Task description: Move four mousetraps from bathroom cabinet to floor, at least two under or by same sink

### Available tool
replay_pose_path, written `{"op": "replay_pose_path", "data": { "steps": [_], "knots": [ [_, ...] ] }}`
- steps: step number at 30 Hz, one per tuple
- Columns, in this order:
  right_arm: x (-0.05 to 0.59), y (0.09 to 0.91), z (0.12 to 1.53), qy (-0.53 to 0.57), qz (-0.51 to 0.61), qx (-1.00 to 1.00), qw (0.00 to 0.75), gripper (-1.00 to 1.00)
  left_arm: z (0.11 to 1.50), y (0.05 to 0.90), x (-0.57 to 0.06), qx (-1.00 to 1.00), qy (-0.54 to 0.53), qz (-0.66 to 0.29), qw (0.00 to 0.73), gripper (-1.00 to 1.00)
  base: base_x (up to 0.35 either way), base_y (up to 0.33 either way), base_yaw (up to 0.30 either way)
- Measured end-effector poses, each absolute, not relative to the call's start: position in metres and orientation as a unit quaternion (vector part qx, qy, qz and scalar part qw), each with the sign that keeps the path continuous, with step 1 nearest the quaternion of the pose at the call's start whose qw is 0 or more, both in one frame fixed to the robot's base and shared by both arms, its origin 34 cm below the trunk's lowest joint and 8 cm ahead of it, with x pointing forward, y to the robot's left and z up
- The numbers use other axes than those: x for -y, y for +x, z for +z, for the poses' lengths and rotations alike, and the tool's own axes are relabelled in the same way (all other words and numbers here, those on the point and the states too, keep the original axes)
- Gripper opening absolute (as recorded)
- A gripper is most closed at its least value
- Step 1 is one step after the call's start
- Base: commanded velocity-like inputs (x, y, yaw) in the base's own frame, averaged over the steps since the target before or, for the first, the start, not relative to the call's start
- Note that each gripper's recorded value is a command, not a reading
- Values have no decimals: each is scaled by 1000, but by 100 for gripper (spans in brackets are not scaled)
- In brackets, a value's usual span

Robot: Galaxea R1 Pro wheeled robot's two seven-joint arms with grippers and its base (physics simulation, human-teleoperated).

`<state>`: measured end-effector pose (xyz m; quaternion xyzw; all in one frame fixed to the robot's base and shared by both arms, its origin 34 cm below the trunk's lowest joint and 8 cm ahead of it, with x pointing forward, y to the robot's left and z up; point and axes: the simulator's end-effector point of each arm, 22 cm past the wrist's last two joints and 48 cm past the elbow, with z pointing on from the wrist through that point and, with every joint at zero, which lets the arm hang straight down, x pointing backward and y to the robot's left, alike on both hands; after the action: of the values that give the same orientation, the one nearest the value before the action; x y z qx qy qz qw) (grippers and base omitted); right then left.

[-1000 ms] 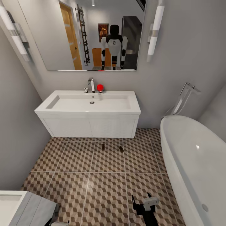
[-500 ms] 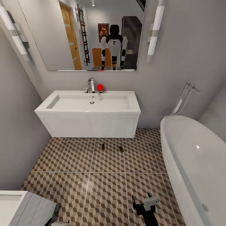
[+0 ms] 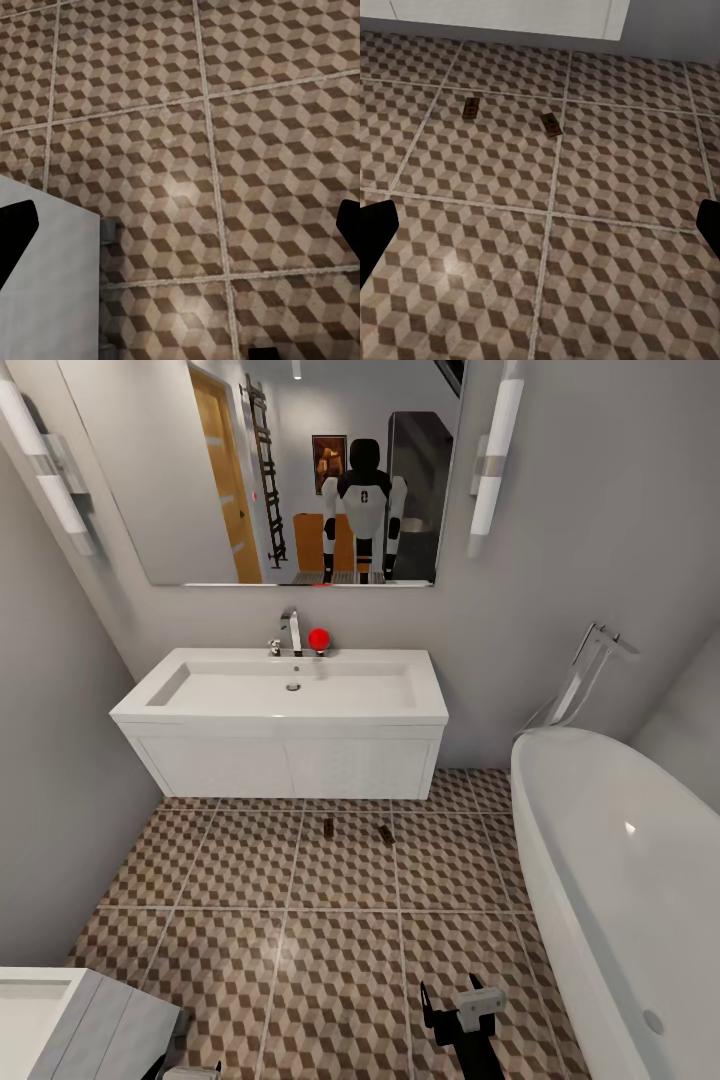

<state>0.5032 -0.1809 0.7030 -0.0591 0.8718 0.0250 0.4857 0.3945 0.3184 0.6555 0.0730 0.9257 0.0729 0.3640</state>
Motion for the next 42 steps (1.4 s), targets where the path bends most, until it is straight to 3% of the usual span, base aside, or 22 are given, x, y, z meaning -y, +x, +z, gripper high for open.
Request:
{"op": "replay_pose_path", "data": {
  "steps": [42],
  "knots": [
    [181,503,703,-59,25,-872,486,100,656,394,-318,-926,73,73,364,100,0,0,0]
  ]
}}
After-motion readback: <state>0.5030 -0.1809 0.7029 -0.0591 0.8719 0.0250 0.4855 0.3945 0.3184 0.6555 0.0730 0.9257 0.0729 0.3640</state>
